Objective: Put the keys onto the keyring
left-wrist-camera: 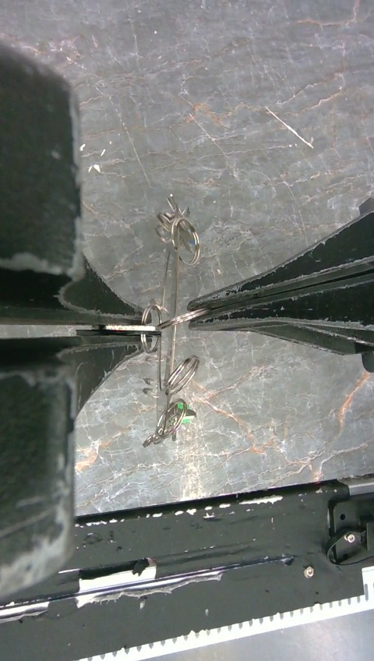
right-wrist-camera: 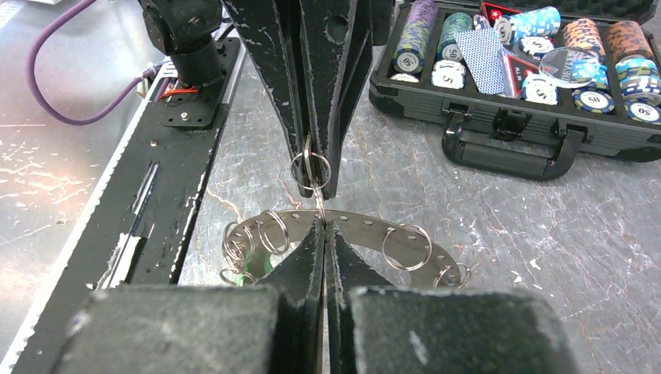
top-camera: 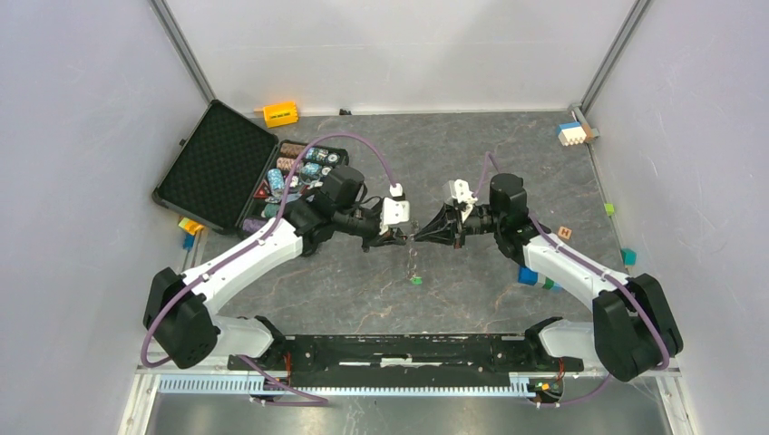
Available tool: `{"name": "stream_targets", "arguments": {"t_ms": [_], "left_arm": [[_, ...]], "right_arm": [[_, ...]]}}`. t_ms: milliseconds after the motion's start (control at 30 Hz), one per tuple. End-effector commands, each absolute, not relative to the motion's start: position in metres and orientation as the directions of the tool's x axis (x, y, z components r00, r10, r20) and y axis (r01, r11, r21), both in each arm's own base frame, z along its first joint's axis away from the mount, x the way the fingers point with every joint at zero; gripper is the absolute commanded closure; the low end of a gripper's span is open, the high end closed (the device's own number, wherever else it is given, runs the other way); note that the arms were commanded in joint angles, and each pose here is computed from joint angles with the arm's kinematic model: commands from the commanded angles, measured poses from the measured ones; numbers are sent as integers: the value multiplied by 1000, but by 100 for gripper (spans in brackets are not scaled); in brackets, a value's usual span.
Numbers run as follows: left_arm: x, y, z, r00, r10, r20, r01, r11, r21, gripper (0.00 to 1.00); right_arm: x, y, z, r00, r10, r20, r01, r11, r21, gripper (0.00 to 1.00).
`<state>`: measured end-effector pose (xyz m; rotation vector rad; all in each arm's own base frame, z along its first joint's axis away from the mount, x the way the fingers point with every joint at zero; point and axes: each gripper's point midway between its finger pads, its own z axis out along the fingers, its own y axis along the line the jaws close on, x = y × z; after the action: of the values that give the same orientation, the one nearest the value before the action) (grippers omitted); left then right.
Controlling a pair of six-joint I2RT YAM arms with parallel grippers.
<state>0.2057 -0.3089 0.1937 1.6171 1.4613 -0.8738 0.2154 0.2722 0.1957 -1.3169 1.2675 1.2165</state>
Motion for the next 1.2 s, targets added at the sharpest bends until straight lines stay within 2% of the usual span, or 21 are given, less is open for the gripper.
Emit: {"name": "stream_targets", "arguments": {"t_ms": [0,700,1167], "left_arm": [[209,-309,216,169,453,-875,985,-51,164,98],[229,-303,188,218,609,-763,966,-25,256,96],[222,-311,198,257,587,-768,959,-60,276,96]], "right_arm": [[226,275,208,50,-91,-995,-998,-41,-46,100],[217,280,221,18,-42,-999,-998,-61,-16,100],[225,280,212,-2,-65,-998,-1000,-21,3,100]]}}
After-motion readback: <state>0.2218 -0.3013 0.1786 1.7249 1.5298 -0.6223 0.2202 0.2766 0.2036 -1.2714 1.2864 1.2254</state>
